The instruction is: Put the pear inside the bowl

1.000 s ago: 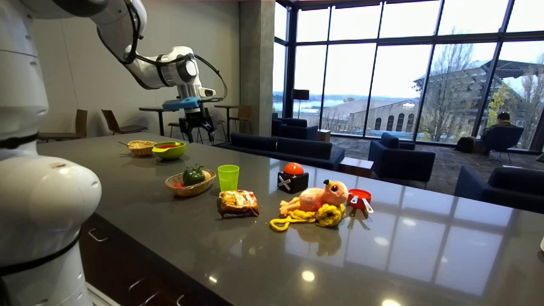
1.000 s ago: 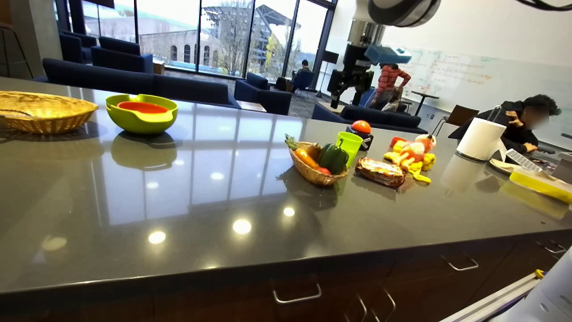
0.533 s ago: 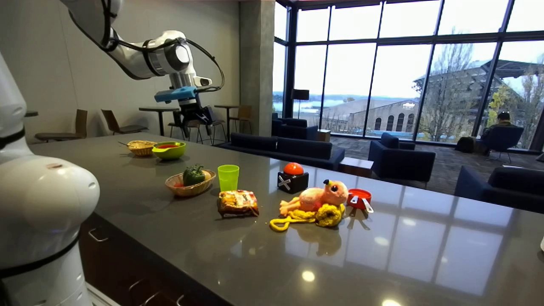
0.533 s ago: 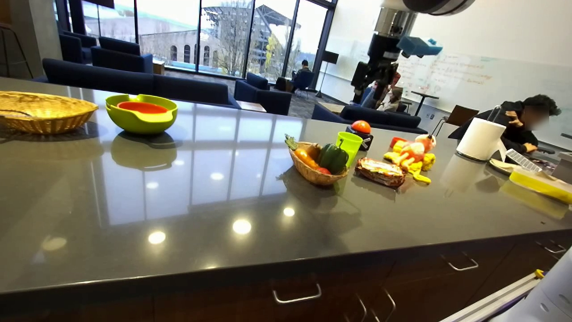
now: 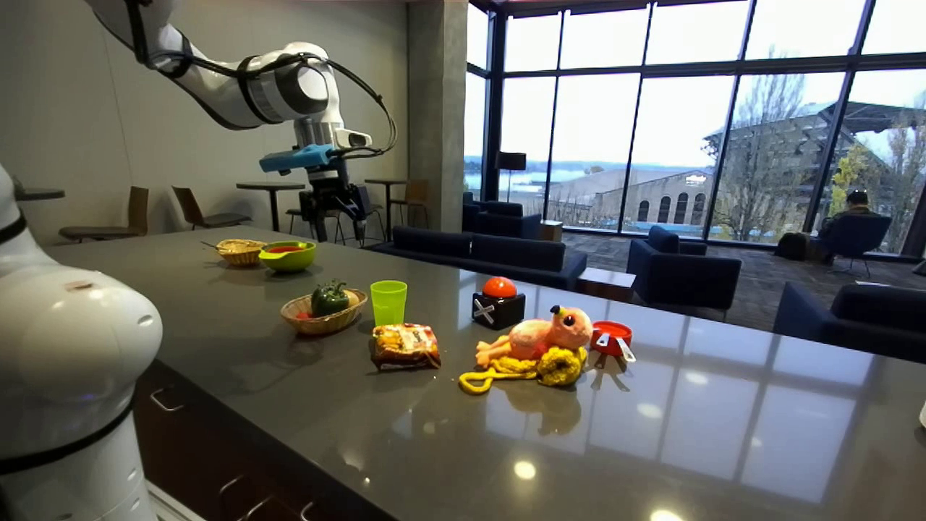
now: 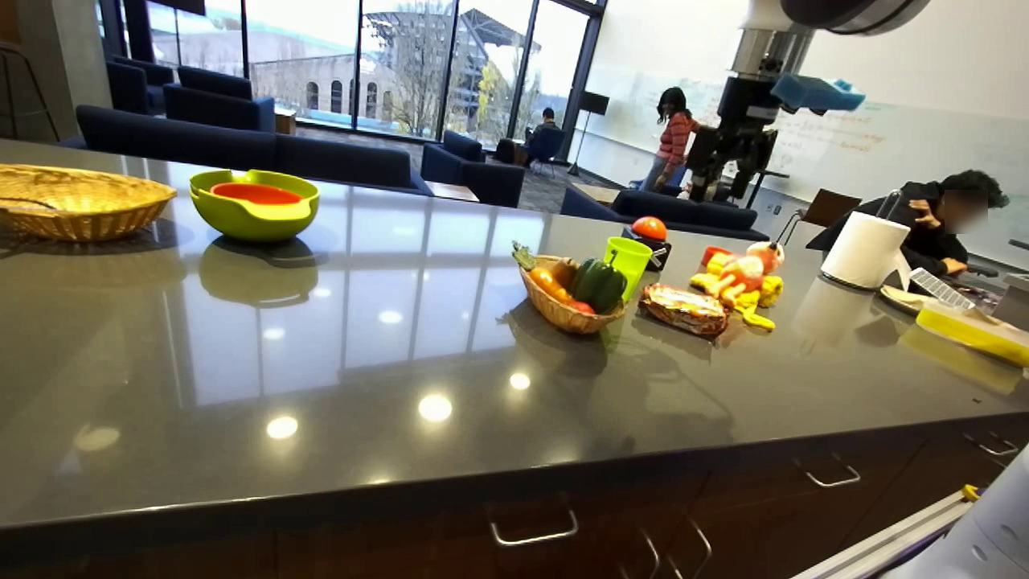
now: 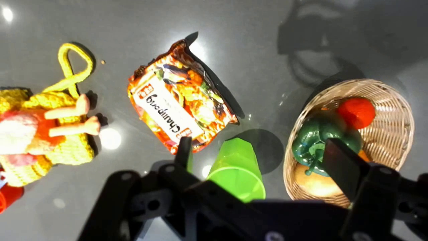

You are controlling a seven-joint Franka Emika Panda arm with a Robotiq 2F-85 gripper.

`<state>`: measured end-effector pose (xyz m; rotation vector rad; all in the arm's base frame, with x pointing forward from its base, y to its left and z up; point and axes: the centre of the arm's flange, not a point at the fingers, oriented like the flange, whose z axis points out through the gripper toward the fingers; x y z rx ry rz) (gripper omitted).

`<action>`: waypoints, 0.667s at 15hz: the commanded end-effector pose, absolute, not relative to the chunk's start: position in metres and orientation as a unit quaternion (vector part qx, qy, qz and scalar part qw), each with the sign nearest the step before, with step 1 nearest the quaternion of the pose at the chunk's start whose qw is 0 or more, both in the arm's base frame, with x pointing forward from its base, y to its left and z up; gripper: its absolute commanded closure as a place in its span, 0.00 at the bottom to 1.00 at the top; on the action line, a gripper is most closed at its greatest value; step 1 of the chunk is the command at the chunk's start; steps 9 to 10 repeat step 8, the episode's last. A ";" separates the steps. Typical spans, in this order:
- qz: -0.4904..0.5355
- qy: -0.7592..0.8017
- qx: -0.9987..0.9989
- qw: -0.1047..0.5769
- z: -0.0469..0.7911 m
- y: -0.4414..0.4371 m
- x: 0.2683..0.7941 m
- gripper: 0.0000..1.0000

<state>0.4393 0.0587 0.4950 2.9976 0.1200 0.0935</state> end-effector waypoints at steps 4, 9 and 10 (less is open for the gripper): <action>0.027 0.014 0.999 0.045 0.495 0.021 0.400 0.00; 0.021 0.016 0.998 0.050 0.491 0.025 0.414 0.00; 0.021 0.016 0.998 0.050 0.491 0.025 0.414 0.00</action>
